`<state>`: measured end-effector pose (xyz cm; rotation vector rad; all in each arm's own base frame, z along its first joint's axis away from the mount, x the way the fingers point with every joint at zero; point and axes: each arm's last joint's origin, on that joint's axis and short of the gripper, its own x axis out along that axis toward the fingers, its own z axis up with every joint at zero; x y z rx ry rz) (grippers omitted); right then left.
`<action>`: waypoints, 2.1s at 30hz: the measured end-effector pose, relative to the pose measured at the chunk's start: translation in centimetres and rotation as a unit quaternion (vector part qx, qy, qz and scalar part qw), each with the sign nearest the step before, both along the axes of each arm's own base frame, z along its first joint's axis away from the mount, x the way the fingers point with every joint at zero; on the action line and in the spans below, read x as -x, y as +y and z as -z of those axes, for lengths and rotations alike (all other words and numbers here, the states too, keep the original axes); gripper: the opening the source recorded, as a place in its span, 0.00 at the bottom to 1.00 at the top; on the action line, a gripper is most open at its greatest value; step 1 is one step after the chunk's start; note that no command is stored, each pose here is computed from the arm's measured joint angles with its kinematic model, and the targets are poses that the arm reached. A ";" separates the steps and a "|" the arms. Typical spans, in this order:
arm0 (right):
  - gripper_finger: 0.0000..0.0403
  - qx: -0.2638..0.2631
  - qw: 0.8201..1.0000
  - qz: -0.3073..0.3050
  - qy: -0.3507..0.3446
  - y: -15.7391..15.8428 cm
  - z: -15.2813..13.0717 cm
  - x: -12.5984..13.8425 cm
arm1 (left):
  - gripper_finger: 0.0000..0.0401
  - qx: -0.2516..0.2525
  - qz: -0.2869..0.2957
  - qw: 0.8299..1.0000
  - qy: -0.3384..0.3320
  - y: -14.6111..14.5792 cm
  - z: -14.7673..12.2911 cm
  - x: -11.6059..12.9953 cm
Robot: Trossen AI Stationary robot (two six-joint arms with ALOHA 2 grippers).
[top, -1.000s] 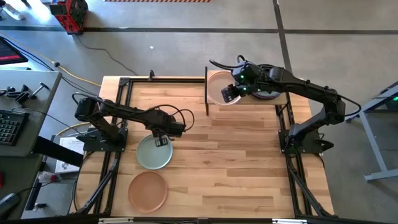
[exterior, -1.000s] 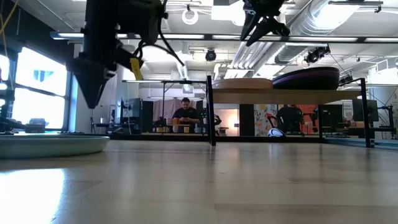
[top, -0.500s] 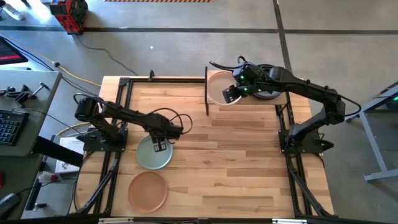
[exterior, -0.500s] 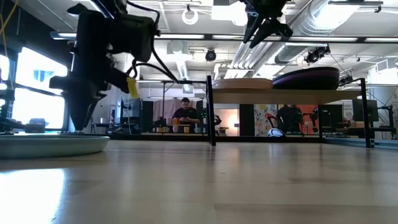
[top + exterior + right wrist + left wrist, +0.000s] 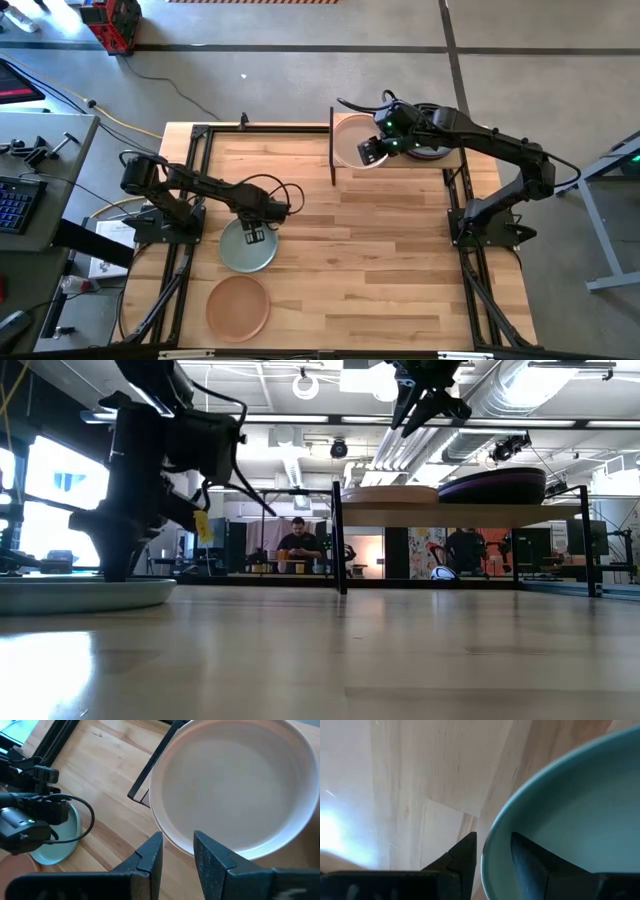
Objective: Place and stack plates onto a shelf
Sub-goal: Stack the blue plate on top of the white plate on the shelf
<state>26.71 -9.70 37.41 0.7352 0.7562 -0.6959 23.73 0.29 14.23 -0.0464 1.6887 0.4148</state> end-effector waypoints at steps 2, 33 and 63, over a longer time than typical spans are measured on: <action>0.22 -0.001 1.000 0.001 -0.001 0.0 0.0 0.0 | 0.27 0.001 0.000 1.000 0.004 0.0 0.3 0.3; 0.22 -0.004 1.000 -0.026 0.000 0.2 0.0 -0.1 | 0.01 -0.013 0.021 1.000 -0.018 0.8 -2.1 -1.5; 0.35 0.081 0.992 -0.093 0.007 4.0 1.5 -4.2 | 0.01 -0.183 -0.034 0.959 -0.212 5.7 -17.8 -7.2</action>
